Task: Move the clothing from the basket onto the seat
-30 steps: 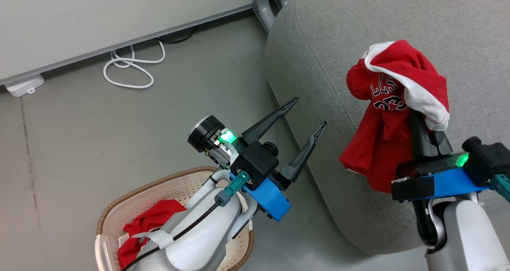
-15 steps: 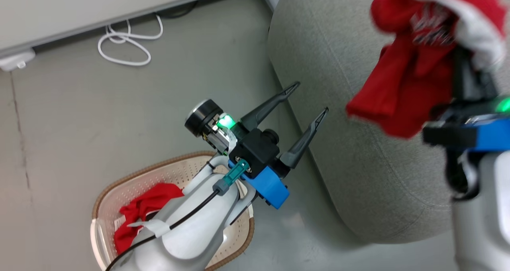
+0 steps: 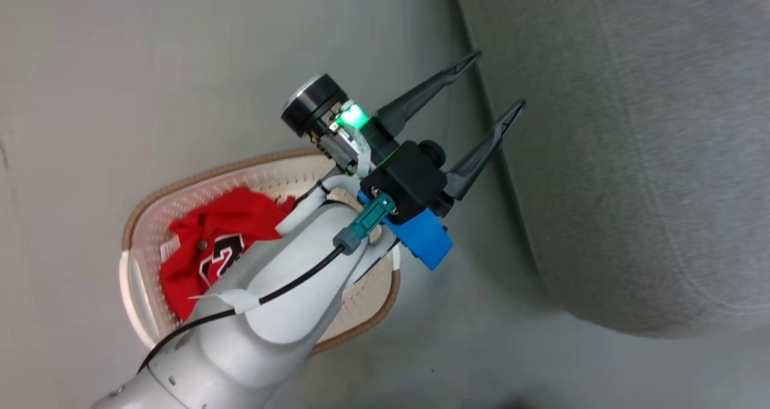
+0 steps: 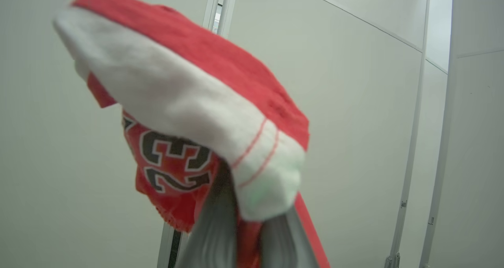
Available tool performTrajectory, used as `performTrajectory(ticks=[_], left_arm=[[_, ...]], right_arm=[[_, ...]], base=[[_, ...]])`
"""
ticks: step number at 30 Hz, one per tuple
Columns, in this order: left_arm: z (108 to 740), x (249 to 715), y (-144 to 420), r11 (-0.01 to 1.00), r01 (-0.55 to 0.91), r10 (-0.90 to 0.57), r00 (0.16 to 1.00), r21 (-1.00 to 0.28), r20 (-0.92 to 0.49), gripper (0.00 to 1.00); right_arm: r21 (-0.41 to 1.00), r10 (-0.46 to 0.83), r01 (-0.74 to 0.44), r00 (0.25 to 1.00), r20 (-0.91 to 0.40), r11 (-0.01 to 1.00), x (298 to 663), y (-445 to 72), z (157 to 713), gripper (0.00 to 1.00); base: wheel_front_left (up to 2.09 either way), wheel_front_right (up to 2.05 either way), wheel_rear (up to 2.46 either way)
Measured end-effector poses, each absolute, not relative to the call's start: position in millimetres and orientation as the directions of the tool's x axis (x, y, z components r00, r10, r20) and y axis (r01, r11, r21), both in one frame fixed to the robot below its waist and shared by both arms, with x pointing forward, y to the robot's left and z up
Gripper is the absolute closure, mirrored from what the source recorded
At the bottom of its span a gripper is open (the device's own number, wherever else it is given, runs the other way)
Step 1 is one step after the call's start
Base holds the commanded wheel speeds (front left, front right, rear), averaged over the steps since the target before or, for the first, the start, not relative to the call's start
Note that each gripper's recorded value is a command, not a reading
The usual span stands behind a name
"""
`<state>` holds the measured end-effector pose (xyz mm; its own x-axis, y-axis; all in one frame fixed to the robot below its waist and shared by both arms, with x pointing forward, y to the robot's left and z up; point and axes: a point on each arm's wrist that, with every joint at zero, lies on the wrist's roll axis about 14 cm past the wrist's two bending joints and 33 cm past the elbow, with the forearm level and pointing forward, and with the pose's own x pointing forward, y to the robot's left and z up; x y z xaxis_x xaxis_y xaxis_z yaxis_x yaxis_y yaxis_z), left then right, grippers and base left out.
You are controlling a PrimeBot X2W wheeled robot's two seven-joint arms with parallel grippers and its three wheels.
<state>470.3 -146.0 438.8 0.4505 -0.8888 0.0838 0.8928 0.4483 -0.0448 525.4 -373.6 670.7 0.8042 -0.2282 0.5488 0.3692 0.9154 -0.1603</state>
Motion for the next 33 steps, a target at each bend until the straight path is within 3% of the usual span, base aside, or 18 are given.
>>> performTrajectory(ticks=[4,11,21,26,27,28,29,30,33], left_arm=[[413,480,-140,0.461,0.883,-0.883,0.466,-0.082,0.058,0.00],[371,490,-127,0.490,0.862,-0.869,0.494,-0.128,0.002,0.00],[363,492,-123,0.497,0.858,-0.866,0.500,-0.130,-0.013,0.00],[367,493,-123,0.497,0.859,-0.866,0.500,-0.122,-0.007,0.00],[367,493,-123,0.497,0.859,-0.866,0.500,-0.122,-0.007,0.00],[369,493,-123,0.497,0.859,-0.866,0.500,-0.120,-0.006,0.00],[370,493,-123,0.497,0.860,-0.866,0.500,-0.116,-0.005,0.00],[372,493,-123,0.496,0.861,-0.867,0.499,-0.112,-0.004,0.00],[380,491,-124,0.496,0.862,-0.867,0.499,-0.103,0.003,0.00]], right_arm=[[-0.160,-0.268,0.400,0.811,0.520,0.903,550,-393,649,1.00],[-0.186,-0.374,0.425,0.891,0.256,0.886,577,-428,537,1.00],[-0.180,-0.528,0.511,0.847,-0.061,0.841,536,-468,432,1.00],[-0.152,-0.545,0.526,0.828,-0.132,0.837,521,-466,410,1.00],[-0.152,-0.545,0.526,0.828,-0.132,0.837,521,-466,410,0.91],[-0.148,-0.545,0.527,0.828,-0.131,0.837,521,-466,411,0.55],[-0.143,-0.546,0.530,0.828,-0.126,0.836,520,-466,413,0.55],[-0.131,-0.548,0.534,0.828,-0.120,0.835,520,-465,415,0.00],[-0.118,-0.547,0.535,0.829,-0.117,0.836,512,-461,419,0.00]], base=[[0.00,0.00,0.00],[0.00,0.00,0.00],[0.00,0.00,0.00],[0.00,0.00,0.00],[0.00,0.00,0.00],[0.00,0.00,0.00],[0.00,0.00,0.00],[0.00,0.00,0.00],[0.00,0.00,0.00]])
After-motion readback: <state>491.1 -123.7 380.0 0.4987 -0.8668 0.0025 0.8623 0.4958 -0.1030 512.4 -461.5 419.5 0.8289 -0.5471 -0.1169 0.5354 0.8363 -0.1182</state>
